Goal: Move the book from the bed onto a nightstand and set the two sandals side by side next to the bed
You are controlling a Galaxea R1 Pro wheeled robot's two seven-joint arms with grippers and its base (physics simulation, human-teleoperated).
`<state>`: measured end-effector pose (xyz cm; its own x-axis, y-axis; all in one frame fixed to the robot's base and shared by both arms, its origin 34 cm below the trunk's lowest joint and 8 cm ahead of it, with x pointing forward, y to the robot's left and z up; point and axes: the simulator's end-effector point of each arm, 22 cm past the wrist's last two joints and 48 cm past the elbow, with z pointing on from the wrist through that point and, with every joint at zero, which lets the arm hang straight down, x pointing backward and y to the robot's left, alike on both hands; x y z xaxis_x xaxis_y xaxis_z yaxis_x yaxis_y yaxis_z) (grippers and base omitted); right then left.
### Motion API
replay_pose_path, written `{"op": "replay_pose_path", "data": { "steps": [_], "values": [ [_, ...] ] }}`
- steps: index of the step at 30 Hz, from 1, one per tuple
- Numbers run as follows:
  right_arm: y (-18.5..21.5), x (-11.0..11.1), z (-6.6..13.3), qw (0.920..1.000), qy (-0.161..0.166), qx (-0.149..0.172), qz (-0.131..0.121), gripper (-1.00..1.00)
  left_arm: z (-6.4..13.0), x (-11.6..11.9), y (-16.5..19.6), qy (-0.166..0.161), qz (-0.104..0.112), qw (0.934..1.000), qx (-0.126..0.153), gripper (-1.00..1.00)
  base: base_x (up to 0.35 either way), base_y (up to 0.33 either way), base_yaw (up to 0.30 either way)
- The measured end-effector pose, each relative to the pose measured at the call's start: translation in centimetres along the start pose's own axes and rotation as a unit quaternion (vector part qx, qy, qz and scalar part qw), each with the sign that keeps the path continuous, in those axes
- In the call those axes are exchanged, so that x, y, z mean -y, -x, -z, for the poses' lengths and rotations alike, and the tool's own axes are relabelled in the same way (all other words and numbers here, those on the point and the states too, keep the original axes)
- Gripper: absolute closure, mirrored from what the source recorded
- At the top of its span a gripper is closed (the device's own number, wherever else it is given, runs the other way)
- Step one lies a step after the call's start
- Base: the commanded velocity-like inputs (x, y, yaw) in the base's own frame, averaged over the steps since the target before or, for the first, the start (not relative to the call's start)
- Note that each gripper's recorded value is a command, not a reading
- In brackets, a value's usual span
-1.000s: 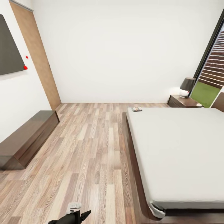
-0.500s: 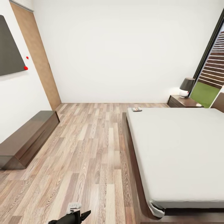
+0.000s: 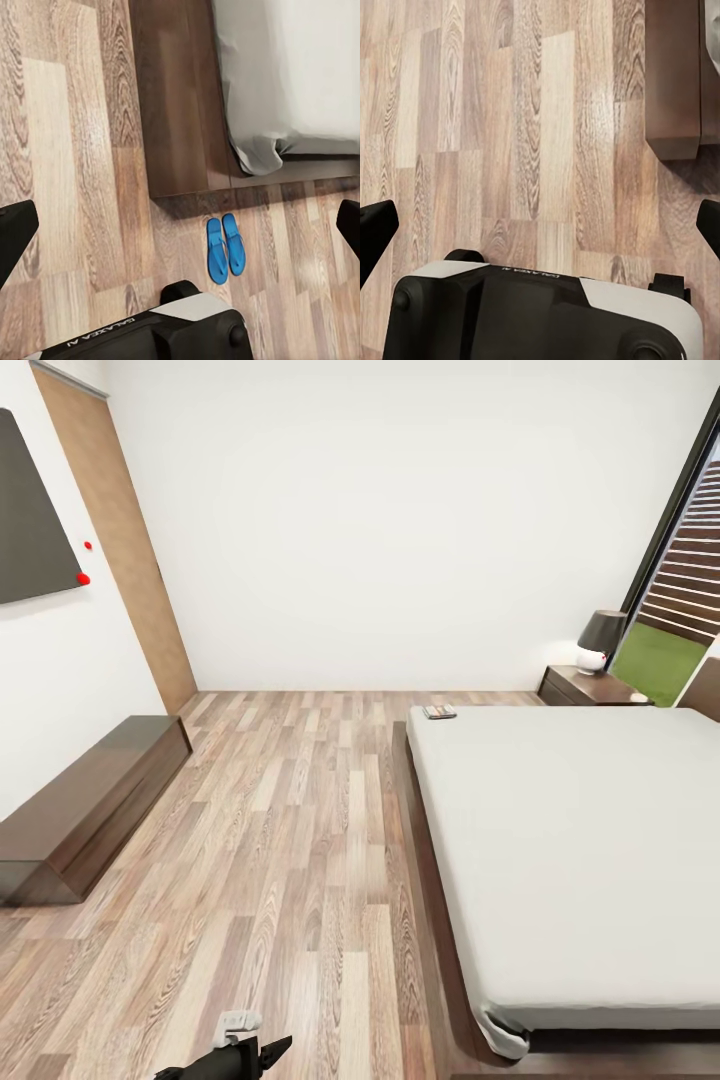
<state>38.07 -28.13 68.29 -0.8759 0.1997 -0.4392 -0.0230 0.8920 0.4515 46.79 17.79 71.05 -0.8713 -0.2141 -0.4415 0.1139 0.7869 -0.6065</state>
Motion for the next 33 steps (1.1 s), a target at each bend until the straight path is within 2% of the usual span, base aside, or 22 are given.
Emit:
{"op": "replay_pose_path", "data": {
  "steps": [33],
  "values": [
    [0.62, -0.18, 0.09, 1.0000, 0.002, 0.007, 0.003, -1.00, 0.17, 0.37, 0.64, -0.004, -0.004, 1.0000, 0.007, -1.00, 0.000, 0.000, 0.000]
  ]
}}
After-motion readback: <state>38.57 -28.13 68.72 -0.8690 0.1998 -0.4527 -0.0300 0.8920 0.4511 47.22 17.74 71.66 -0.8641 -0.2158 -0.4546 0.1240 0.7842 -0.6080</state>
